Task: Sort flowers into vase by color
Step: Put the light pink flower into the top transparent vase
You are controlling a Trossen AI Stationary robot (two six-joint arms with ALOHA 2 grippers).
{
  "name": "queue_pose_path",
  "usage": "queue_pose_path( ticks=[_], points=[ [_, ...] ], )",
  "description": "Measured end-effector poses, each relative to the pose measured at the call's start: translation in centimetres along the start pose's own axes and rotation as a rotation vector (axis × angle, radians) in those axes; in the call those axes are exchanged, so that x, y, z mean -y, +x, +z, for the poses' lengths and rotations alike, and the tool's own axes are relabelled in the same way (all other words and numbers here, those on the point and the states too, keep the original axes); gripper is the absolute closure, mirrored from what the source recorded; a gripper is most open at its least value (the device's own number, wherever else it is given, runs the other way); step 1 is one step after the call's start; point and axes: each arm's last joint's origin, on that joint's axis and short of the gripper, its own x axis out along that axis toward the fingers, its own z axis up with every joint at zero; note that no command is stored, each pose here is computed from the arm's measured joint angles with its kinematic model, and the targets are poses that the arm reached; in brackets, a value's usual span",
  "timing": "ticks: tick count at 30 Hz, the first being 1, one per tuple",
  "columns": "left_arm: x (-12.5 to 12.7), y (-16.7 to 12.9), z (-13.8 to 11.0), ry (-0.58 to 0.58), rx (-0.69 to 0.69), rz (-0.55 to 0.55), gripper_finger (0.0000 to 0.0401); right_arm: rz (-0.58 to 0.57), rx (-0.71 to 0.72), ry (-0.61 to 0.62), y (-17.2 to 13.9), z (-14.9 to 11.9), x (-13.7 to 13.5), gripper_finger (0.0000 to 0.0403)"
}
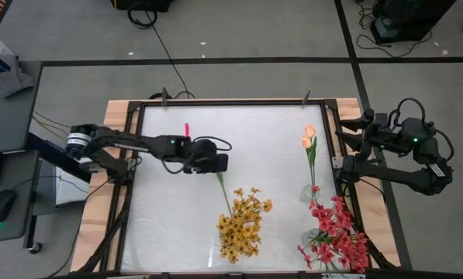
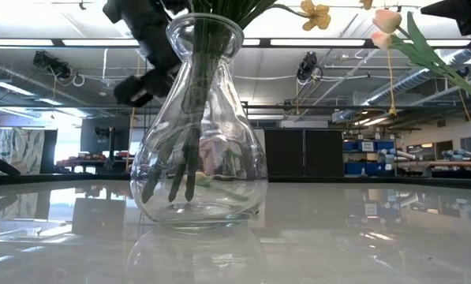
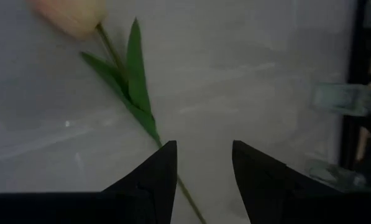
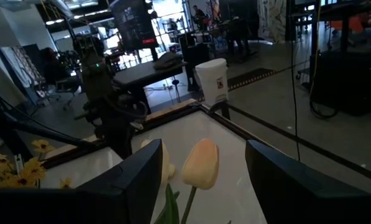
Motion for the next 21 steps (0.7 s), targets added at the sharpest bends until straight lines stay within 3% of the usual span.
queue_pose_path(
  ticks=[21],
  points=[
    [3.9, 7.6, 0.4, -0.065, -0.088, 0.42, 0.0241, -0.002, 0.002, 0.0, 0.0, 0.0, 0.0, 0.0164]
  ],
)
